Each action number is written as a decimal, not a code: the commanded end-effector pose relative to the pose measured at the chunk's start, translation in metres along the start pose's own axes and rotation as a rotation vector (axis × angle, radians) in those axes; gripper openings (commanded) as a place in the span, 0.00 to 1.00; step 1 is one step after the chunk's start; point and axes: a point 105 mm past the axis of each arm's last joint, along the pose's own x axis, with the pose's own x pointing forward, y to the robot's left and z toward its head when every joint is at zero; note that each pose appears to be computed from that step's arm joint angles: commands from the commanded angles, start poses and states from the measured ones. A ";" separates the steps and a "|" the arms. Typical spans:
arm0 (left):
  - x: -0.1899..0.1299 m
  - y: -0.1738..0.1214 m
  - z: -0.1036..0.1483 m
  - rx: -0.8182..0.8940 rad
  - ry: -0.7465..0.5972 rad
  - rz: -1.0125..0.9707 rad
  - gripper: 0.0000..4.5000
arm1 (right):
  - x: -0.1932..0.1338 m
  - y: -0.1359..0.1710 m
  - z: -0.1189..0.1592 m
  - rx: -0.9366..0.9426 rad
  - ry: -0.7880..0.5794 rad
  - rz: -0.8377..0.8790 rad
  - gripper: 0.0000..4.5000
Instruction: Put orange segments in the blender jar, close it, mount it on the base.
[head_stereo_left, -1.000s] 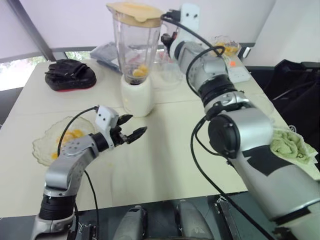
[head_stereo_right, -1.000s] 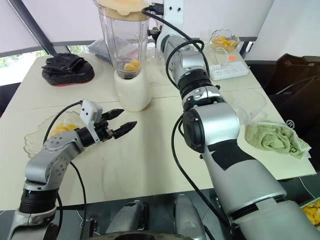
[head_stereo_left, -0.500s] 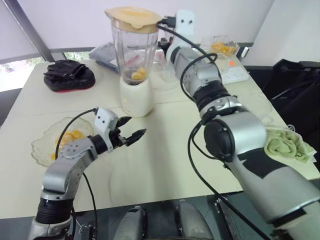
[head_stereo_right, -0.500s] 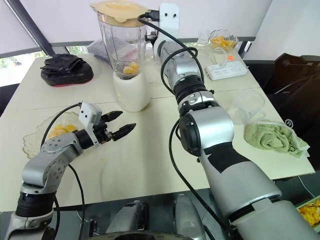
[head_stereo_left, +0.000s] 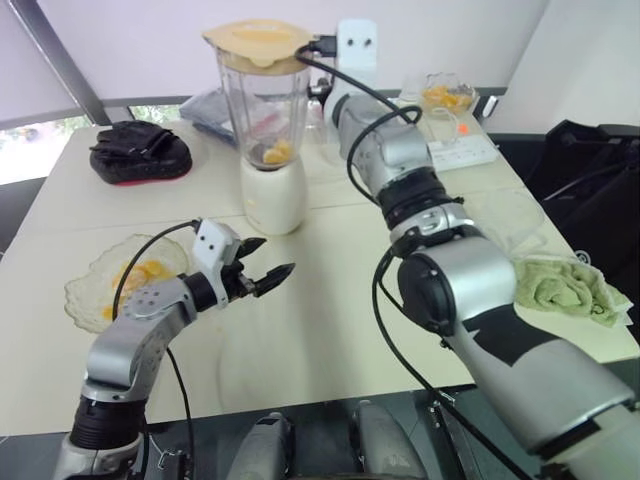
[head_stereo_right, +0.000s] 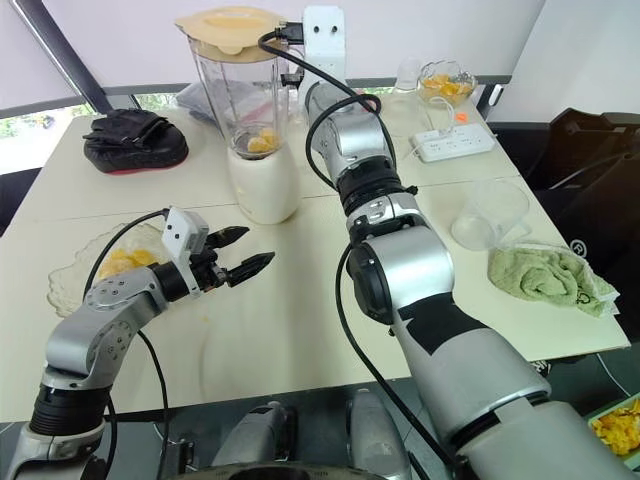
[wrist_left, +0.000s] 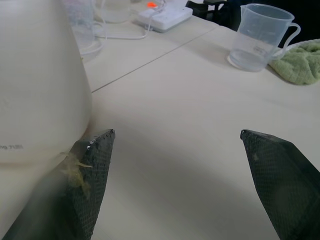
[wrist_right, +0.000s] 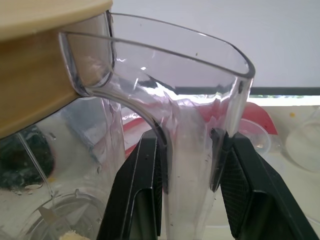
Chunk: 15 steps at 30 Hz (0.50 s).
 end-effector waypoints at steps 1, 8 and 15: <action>-0.001 -0.004 0.010 0.037 -0.025 -0.017 0.94 | -0.002 -0.003 -0.016 -0.055 0.074 -0.058 0.22; 0.002 -0.004 0.010 0.032 -0.027 -0.025 0.94 | -0.013 0.001 -0.013 -0.051 0.091 -0.158 0.22; 0.002 -0.004 0.009 0.032 -0.024 -0.028 0.94 | -0.019 0.010 -0.013 -0.019 0.116 -0.218 0.22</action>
